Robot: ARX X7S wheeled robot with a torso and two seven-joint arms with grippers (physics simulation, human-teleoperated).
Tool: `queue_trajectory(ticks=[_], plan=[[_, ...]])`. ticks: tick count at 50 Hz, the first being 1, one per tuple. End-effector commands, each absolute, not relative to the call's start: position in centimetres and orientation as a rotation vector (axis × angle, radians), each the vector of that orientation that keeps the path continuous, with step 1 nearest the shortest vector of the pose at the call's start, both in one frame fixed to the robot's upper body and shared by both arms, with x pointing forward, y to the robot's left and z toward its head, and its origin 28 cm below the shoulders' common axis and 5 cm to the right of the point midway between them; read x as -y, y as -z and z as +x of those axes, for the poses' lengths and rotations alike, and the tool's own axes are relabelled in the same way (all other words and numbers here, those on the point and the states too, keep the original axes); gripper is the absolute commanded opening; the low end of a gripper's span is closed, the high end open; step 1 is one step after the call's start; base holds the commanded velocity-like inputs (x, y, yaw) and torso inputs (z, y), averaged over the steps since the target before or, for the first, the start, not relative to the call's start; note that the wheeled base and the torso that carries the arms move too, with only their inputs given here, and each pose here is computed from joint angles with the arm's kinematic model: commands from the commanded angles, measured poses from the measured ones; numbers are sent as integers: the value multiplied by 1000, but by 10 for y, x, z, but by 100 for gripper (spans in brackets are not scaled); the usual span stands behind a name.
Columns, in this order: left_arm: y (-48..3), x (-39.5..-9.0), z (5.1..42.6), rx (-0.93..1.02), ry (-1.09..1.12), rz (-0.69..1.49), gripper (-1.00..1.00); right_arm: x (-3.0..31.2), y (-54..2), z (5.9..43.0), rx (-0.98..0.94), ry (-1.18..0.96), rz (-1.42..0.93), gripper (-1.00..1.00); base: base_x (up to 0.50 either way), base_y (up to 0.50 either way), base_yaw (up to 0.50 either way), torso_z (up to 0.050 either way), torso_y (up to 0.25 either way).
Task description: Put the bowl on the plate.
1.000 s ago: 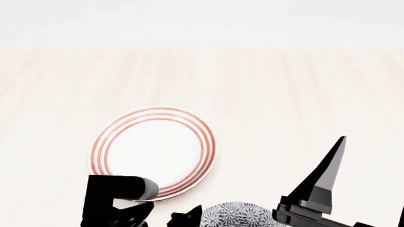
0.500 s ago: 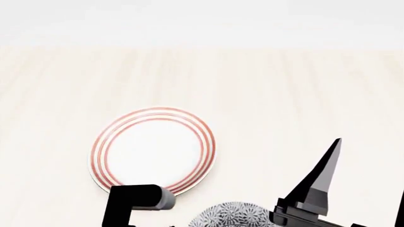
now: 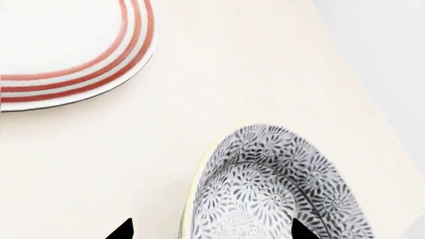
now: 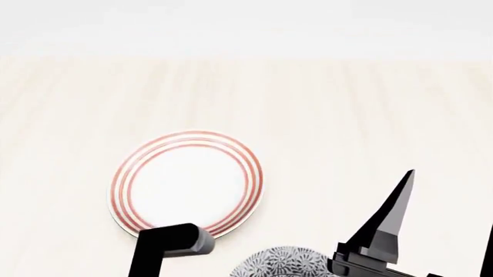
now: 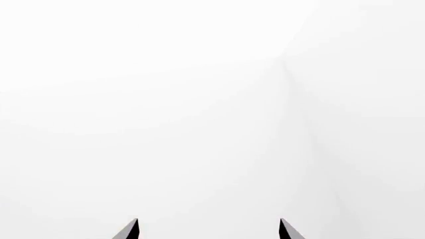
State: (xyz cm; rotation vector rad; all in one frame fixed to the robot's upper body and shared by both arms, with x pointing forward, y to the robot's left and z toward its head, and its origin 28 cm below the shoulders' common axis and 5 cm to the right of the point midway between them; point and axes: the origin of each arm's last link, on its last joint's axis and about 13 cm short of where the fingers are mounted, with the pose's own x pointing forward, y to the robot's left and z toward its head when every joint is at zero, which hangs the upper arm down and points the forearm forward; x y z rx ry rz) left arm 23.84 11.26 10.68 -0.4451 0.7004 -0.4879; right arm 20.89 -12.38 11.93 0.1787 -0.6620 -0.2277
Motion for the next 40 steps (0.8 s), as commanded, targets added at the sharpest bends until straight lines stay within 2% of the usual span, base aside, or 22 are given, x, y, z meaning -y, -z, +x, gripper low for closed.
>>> queue_trajectory(ticks=[1,18,19,40], plan=[[-101,-110,246,-735,490,-509,100,125,-119,209,672,234,163,100,0,0,0,0,0],[-87,-109,251,-683,471,-341,100,125,-119,209,670,231,166,100,0,0,0,0,0],[-87,-110,251,-682,472,-331,-100,124,-119,209,670,231,167,100,0,0,0,0,0],[-87,-112,254,-434,497,-46,-100,123,-116,208,661,222,169,100,0,0,0,0,0]])
